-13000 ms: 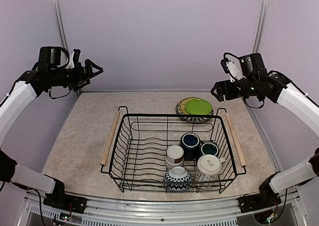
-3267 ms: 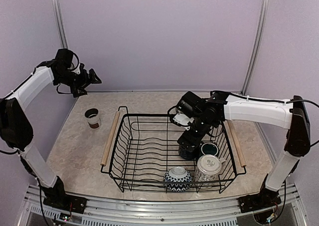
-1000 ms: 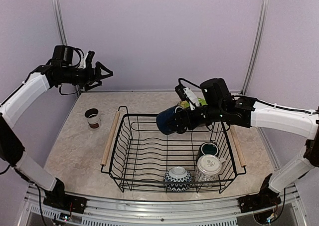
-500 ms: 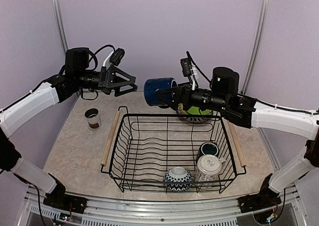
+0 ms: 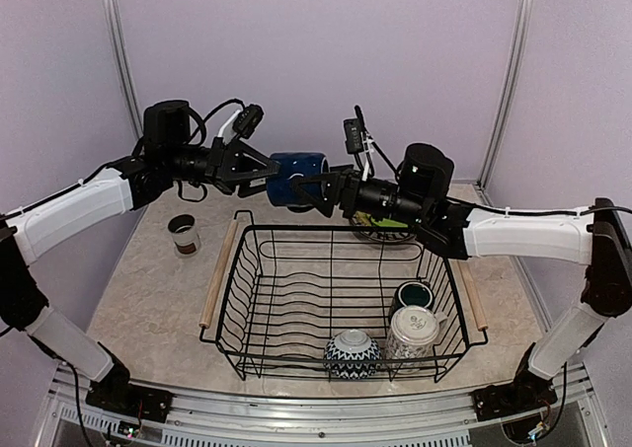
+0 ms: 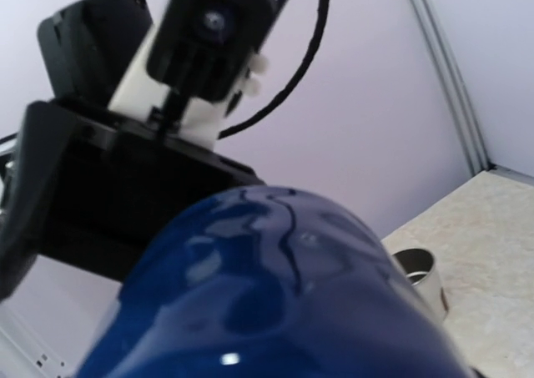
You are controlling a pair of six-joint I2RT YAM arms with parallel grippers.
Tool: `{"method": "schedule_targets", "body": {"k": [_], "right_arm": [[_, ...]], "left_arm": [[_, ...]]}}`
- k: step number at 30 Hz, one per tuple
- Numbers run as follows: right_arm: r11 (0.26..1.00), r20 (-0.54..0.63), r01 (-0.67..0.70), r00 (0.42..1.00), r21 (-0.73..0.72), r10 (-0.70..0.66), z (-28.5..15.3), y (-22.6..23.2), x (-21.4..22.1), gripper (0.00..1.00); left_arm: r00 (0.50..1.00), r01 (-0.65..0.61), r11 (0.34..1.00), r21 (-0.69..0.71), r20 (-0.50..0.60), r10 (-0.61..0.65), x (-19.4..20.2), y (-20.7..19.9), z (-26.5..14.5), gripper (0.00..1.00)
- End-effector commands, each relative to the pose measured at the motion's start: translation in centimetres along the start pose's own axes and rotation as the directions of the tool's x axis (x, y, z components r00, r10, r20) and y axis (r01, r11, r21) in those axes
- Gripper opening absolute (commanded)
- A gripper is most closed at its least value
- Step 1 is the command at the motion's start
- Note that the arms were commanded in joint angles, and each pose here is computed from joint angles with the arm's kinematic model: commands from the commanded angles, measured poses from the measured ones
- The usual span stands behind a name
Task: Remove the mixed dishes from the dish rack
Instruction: Pass from the right arm to the left
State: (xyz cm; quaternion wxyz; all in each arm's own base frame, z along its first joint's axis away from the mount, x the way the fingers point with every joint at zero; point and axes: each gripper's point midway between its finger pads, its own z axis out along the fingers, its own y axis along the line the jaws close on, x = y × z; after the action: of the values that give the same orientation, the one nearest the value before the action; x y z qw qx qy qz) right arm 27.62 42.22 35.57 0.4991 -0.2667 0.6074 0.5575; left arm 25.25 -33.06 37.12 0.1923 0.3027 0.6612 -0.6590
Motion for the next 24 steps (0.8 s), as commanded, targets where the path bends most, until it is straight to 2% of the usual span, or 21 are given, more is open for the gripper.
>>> {"method": "schedule_targets", "body": {"k": [1,3,7,10,14,15,17,21,23,24], "right_arm": [[0.992,0.146,0.046,0.989,-0.119,-0.028,0.4,2.6,-3.6,0.00],[0.990,0.163,0.048,0.986,-0.133,-0.026,0.5,2.8,-3.6,0.00],[0.988,0.200,0.069,0.979,-0.138,-0.041,0.7,3.2,-3.7,0.00],[0.988,0.204,0.078,0.978,-0.137,-0.049,0.9,3.2,-3.5,0.00],[0.988,0.189,0.073,0.981,-0.137,-0.047,1.2,3.0,-3.0,0.00],[0.988,0.190,0.073,0.981,-0.134,-0.046,1.1,2.9,-2.9,0.01],[0.990,0.197,0.070,0.979,-0.120,-0.045,0.6,2.8,-2.8,0.22],[0.998,0.201,0.044,0.979,-0.044,-0.034,-0.5,1.8,-2.7,0.74],[0.999,0.174,0.026,0.984,0.019,-0.029,-0.8,0.7,-2.1,0.96],[0.999,0.170,0.024,0.985,0.032,-0.029,-1.1,0.6,-2.1,0.99]], "left_arm": [[1.000,-0.007,0.999,0.048,-0.019,0.008,0.3,-0.3,0.4,0.53],[1.000,0.001,0.998,0.067,-0.025,0.001,0.4,-0.3,0.5,0.44],[0.999,0.021,0.996,0.087,-0.041,-0.017,0.6,-0.2,0.8,0.35],[0.998,0.029,0.995,0.095,-0.054,-0.024,0.7,-0.2,1.0,0.22],[0.999,0.024,0.995,0.093,-0.050,-0.020,0.6,-0.3,1.0,0.00],[0.999,0.017,0.996,0.087,-0.045,-0.014,0.6,-0.3,1.0,0.00],[0.999,0.001,0.997,0.076,-0.035,0.001,0.6,-0.5,0.8,0.00],[0.999,-0.039,0.999,0.037,-0.003,0.039,0.3,-1.0,0.5,0.00],[0.997,-0.072,0.997,-0.010,0.027,0.072,0.0,-1.1,0.1,0.00],[0.997,-0.076,0.997,-0.022,0.032,0.077,0.0,-1.2,-0.1,0.00]]}}
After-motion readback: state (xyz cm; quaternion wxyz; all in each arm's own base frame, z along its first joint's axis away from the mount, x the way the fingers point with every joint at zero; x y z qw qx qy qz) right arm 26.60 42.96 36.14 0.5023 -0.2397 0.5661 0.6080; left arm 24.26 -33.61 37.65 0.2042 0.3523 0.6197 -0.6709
